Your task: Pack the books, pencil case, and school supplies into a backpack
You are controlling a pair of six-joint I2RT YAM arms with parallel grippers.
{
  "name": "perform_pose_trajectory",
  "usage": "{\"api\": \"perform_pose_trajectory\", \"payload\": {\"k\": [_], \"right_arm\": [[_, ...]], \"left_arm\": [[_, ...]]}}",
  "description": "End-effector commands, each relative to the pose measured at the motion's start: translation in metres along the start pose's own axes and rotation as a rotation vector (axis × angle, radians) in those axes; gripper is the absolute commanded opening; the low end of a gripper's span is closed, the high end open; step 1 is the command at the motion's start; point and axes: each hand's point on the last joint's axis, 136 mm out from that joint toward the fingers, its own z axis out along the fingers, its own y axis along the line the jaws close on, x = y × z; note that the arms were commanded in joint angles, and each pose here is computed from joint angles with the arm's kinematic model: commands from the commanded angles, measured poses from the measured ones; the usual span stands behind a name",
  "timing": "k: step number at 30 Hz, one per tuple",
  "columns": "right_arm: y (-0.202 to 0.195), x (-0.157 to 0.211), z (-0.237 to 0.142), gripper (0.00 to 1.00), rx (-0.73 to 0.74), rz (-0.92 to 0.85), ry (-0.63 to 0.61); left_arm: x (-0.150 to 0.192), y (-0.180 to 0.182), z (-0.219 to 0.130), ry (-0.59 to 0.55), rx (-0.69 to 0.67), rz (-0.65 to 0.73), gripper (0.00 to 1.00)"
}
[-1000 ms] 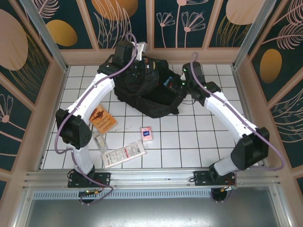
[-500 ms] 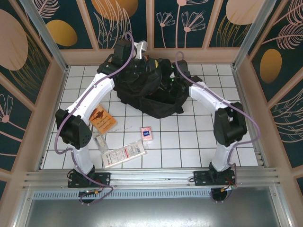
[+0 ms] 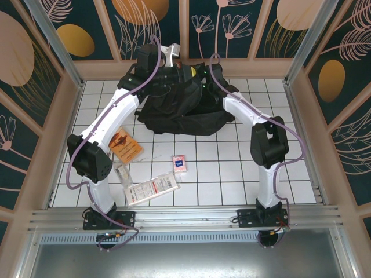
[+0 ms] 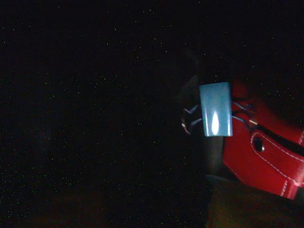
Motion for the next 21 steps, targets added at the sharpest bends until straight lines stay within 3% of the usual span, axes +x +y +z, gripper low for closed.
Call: {"api": "perform_pose_trajectory", "payload": {"k": [1,10,16,21], "right_arm": [[0.024,-0.007,-0.02,0.53,-0.023,-0.086,-0.043],[0.021,0.0,-0.084,0.54,0.076,-0.29,-0.122],[0.013,-0.003,-0.141,0.53,0.175,-0.381,-0.211],[0.027,0.029,-0.172,0.53,0.132,-0.501,-0.169]], "left_arm": [[-0.029,-0.036,-0.023,-0.089,0.068,0.107,0.0],[-0.035,0.025,-0.012,-0.1,-0.033,0.057,0.0],[-0.036,0.034,0.001,-0.084,-0.017,0.05,0.0],[-0.034,0.039,0.008,-0.073,-0.015,0.054,0.0]]}}
